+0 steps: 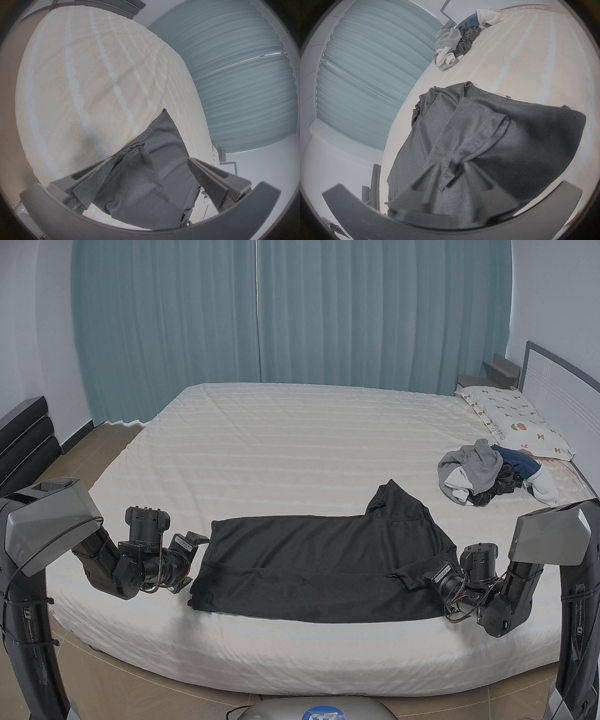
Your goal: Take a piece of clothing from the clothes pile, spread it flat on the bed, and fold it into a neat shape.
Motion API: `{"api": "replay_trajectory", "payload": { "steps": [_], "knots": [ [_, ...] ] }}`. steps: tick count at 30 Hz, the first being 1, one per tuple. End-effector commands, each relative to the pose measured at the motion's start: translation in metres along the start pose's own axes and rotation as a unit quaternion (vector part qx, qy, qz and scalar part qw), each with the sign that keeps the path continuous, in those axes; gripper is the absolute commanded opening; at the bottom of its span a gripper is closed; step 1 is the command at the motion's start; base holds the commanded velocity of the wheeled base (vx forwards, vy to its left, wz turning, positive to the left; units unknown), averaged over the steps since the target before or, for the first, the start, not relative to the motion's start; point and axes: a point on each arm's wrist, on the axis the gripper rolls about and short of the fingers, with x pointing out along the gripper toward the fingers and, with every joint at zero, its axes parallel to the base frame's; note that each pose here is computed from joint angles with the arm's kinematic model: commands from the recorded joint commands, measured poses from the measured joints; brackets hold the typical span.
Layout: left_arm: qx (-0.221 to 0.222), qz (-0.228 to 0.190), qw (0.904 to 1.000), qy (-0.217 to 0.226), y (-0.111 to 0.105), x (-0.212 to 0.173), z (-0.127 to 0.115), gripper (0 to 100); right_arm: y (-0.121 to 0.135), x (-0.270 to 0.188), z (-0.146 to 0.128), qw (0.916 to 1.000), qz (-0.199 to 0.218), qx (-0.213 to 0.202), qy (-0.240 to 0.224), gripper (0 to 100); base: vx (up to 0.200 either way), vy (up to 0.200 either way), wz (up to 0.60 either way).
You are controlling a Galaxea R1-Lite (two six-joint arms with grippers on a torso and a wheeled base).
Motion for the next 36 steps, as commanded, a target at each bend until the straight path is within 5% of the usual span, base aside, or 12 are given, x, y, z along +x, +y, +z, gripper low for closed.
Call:
{"api": "replay_trajectory", "payload": {
  "steps": [1,17,34,35,36],
  "knots": [
    [0.0,0.0,1.0,0.0,0.0,0.0,0.0,100,0.0,-0.006,-0.005,1.0,0.004,-0.004,-0.004,0,0.0,0.0,0.0],
    [0.0,0.001,1.0,0.0,0.0,0.0,0.0,100,0.009,-0.044,0.0,0.9998,0.016,-0.007,-0.007,0,0.0,0.0,0.0],
    [0.0,0.001,1.0,0.0,0.0,0.0,0.0,100,-0.004,-0.057,-0.012,0.9972,-0.012,-0.07,0.024,0,0.0,0.0,0.0],
    [0.0,0.002,1.0,0.001,0.001,0.0,0.0,100,-0.006,-0.058,-0.014,0.9965,-0.016,-0.077,0.029,100,0.0,0.0,0.0],
    [0.0,0.002,1.0,0.001,0.001,0.0,0.0,100,-0.007,-0.059,-0.015,0.9956,-0.019,-0.086,0.032,100,0.0,0.0,0.0]
  ]
}}
